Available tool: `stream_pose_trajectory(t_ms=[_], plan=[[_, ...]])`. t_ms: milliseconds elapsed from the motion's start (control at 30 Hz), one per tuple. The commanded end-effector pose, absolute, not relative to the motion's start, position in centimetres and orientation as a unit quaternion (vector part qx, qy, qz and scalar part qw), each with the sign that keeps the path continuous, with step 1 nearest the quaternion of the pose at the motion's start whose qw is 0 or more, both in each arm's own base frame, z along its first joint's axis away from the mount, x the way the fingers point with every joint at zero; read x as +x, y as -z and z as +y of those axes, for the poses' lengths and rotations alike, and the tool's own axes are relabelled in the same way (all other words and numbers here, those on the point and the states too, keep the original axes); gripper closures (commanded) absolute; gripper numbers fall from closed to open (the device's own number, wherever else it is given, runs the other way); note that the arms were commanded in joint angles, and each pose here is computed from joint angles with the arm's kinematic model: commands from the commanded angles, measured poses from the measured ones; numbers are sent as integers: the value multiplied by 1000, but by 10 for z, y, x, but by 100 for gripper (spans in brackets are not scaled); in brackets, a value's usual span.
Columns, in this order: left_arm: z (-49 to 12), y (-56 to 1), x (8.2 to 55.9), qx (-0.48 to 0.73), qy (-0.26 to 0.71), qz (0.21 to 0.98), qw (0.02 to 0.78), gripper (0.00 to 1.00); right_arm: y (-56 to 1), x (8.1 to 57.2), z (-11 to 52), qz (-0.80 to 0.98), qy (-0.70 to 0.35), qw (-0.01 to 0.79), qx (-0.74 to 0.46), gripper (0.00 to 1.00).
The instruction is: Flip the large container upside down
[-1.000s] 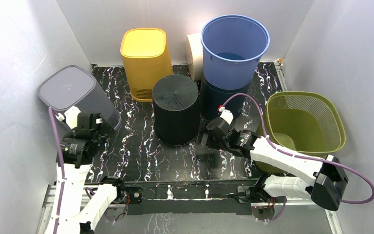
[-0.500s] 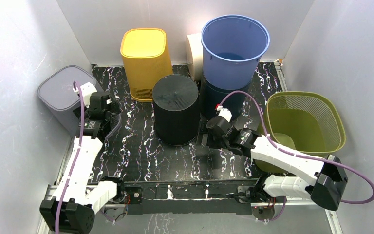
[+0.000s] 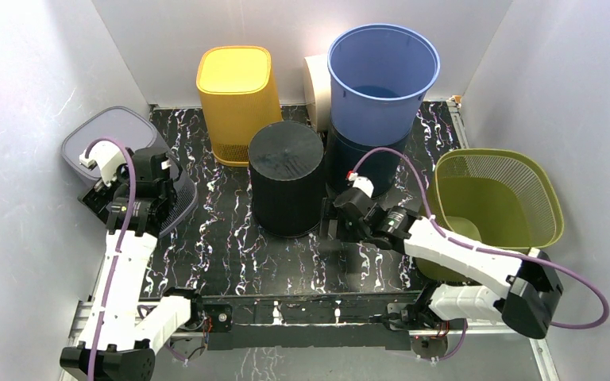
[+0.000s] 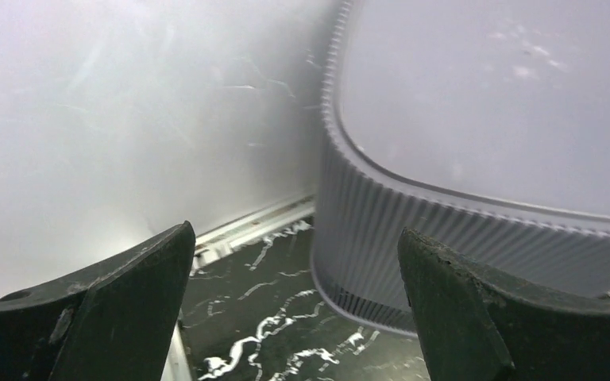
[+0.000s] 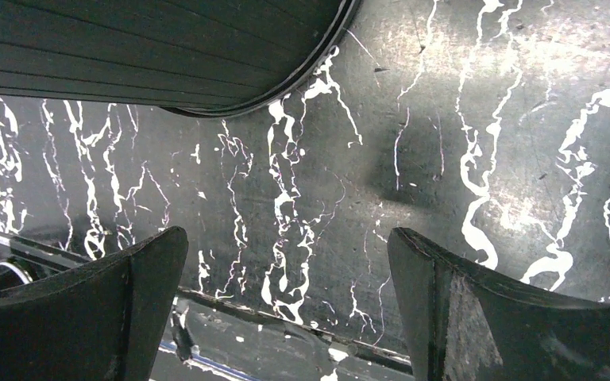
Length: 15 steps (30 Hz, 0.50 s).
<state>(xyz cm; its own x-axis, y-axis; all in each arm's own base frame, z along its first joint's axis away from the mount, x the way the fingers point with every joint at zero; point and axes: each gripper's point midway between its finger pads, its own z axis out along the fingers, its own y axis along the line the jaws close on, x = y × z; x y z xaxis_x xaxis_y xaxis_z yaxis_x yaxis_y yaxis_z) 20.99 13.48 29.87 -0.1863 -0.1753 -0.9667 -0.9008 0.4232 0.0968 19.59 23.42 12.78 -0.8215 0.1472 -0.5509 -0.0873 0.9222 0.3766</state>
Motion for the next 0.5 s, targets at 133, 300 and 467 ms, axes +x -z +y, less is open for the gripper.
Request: stream_pose_trajectory(t_ms=[133,300,467], plan=[[163,-361,157,-432,-544,544,470,2,-147,213,254,924,-213,316,-13,2],[169,-343,153,-414,-576,541,451,2,-144,210,258,929,-217,299,-14,2],[175,-309,170,-395,-586,565,426,1,-145,208,253,931,-211,298,-13,2]])
